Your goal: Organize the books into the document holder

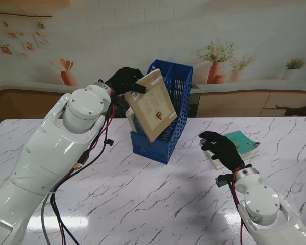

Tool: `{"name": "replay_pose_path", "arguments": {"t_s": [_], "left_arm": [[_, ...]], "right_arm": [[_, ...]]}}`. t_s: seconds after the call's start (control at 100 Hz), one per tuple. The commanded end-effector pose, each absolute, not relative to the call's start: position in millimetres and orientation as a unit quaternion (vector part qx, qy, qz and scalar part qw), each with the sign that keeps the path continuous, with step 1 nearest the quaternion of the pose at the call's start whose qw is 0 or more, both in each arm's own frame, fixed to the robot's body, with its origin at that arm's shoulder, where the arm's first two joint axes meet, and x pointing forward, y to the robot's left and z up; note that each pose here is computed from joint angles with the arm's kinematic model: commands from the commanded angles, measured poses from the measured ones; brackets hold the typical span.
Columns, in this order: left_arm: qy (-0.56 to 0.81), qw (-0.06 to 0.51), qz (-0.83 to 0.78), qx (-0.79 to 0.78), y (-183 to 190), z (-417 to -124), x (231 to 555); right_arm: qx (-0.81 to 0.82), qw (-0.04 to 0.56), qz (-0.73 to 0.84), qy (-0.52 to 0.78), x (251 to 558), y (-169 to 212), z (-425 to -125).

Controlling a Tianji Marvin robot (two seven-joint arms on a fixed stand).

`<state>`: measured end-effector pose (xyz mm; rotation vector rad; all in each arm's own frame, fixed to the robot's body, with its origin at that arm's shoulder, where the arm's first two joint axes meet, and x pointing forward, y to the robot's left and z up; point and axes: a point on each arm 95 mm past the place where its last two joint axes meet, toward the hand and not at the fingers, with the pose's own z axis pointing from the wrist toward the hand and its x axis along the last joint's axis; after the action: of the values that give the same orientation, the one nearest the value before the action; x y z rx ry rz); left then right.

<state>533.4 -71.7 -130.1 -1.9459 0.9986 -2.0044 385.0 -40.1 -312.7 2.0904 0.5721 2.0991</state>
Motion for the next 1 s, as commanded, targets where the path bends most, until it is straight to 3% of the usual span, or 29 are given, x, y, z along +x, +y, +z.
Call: {"name": "replay_pose_path", "arguments": {"t_s": [0.0, 0.67, 0.99], "left_arm": [[0.339, 0.077, -0.69, -0.635, -84.0, -120.2, 536.3], [0.345, 0.102, -0.691, -0.627, -112.8, -129.8, 567.1], [0.352, 0.118, -0.683, -0.629, -104.0, -129.7, 565.8]], "right_arm": [[0.695, 0.057, 0.693, 0.186, 382.9, -37.5, -314.4], [0.697, 0.06, 0.69, 0.185, 386.7, -45.0, -316.6], [0.701, 0.058, 0.686, 0.184, 387.4, -46.9, -320.5]]}}
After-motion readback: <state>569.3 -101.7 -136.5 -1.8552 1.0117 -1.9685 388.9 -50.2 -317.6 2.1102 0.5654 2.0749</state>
